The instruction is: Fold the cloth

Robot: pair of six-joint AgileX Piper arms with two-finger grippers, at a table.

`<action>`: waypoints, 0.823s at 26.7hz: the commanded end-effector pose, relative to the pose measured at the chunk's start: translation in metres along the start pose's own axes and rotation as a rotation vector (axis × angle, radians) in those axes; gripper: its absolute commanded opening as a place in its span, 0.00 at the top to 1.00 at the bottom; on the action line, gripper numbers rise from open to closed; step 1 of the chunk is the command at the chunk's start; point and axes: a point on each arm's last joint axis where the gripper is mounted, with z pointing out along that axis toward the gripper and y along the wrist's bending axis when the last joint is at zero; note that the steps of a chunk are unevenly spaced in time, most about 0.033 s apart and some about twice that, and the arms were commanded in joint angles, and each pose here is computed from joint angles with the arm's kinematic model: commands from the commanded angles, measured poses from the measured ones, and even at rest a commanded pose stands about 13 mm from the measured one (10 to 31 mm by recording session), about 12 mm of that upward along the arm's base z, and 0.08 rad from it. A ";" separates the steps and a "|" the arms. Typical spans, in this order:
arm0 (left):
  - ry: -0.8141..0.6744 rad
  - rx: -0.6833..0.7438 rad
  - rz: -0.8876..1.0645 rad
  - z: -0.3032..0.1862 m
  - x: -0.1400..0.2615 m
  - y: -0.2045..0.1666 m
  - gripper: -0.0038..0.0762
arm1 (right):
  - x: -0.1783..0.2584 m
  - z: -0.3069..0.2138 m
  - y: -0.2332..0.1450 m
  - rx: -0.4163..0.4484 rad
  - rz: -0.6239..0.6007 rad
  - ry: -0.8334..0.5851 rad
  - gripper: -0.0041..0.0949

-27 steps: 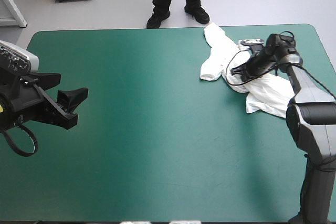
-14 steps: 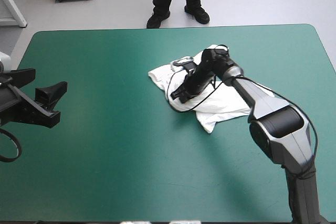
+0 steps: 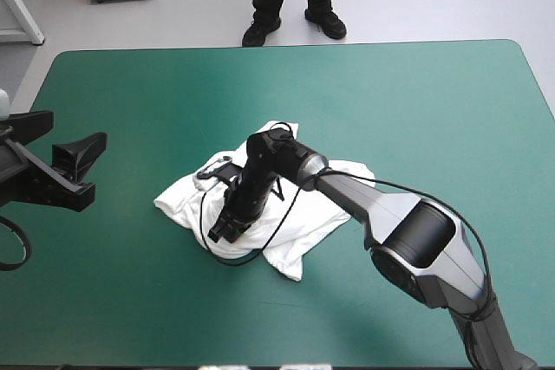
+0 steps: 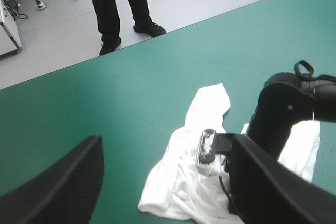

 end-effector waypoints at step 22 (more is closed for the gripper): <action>-0.028 -0.015 0.002 -0.024 0.004 -0.001 0.34 | 0.022 -0.148 0.046 0.193 -0.079 -0.202 0.32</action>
